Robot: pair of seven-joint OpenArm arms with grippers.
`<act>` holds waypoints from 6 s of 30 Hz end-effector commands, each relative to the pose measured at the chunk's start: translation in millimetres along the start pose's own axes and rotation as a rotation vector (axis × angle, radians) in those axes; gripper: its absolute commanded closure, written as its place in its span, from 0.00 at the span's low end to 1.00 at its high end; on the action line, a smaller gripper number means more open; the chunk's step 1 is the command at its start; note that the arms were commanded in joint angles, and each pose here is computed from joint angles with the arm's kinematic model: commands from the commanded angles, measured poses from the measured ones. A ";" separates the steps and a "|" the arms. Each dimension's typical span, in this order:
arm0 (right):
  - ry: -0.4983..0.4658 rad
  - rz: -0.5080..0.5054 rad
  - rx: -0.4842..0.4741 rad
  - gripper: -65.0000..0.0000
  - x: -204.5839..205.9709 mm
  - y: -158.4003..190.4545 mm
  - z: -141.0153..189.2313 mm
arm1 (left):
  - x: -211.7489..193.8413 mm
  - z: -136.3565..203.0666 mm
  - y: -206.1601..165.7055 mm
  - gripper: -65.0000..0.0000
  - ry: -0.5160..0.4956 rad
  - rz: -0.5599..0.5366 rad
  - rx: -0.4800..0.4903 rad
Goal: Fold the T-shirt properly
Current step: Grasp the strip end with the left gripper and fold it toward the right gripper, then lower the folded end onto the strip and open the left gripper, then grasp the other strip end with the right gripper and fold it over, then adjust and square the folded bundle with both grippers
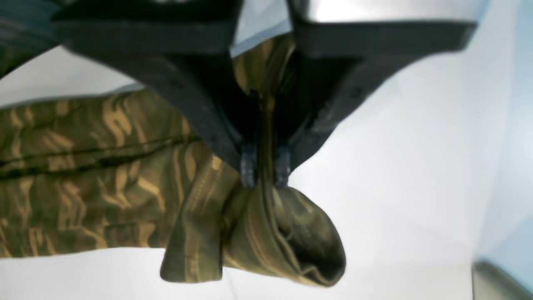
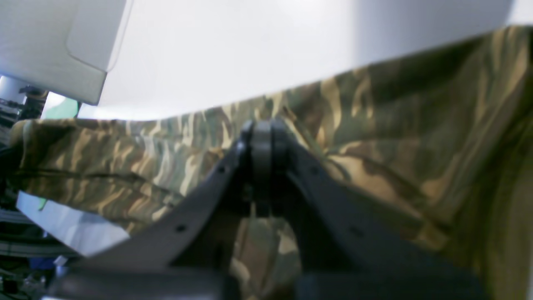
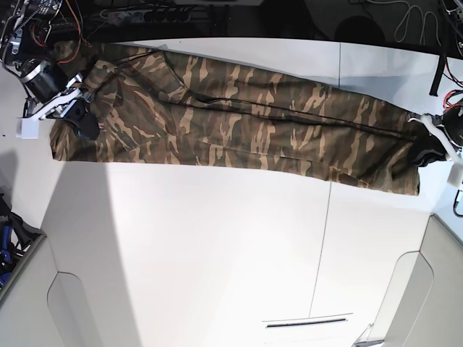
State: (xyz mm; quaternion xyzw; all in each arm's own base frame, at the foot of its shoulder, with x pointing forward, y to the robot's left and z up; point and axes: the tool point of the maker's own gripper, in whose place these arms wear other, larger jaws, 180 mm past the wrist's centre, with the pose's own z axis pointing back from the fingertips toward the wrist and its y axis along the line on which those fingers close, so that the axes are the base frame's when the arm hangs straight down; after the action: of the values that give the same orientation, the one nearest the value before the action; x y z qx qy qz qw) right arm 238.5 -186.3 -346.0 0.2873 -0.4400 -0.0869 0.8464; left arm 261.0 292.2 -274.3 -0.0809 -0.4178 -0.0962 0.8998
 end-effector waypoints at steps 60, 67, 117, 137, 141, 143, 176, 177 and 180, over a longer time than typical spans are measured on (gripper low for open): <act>0.216 -0.045 -0.140 0.45 -54.7 -65.6 4.4 | -20.2 -72.5 -362.5 0.45 -0.021 -0.033 -0.730; 0.205 -0.047 -0.124 0.81 -52.5 -61.1 -0.3 | -18.4 -72.4 -362.6 0.45 -0.030 -0.031 -0.731; 0.186 0.403 0.422 0.46 -39.4 218.0 -68.3 | -126.8 -103.9 -257.0 0.54 0.221 0.325 -0.479; 0.100 0.575 0.532 0.44 -28.7 278.4 -46.2 | -89.0 -76.3 -237.7 0.54 0.146 0.259 -0.505; 0.046 0.610 0.373 0.81 -5.5 246.8 -50.7 | -75.7 -69.0 -223.4 0.54 0.099 0.275 -0.480; 0.011 0.615 0.287 1.00 8.5 225.2 -52.5 | -76.8 -66.7 -219.0 0.54 0.094 0.292 -0.471; 0.310 0.506 0.702 1.00 -93.0 288.1 -53.9 | -90.1 -57.5 -221.8 0.54 0.108 0.322 -0.484; 0.275 0.523 0.686 1.00 -83.9 288.2 -54.4 | -88.7 -57.0 -221.9 0.54 0.104 0.317 -0.485; 0.175 0.583 0.606 1.00 -52.6 278.3 -59.3 | -74.3 -50.9 -224.8 0.61 0.060 0.259 -0.497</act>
State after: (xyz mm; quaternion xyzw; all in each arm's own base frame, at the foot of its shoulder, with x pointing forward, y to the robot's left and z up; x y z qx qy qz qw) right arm 220.5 83.2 -270.5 0.3795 -0.4091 0.3169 0.7670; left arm 192.3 75.1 -362.5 -0.3380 -0.3170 -0.0702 0.8834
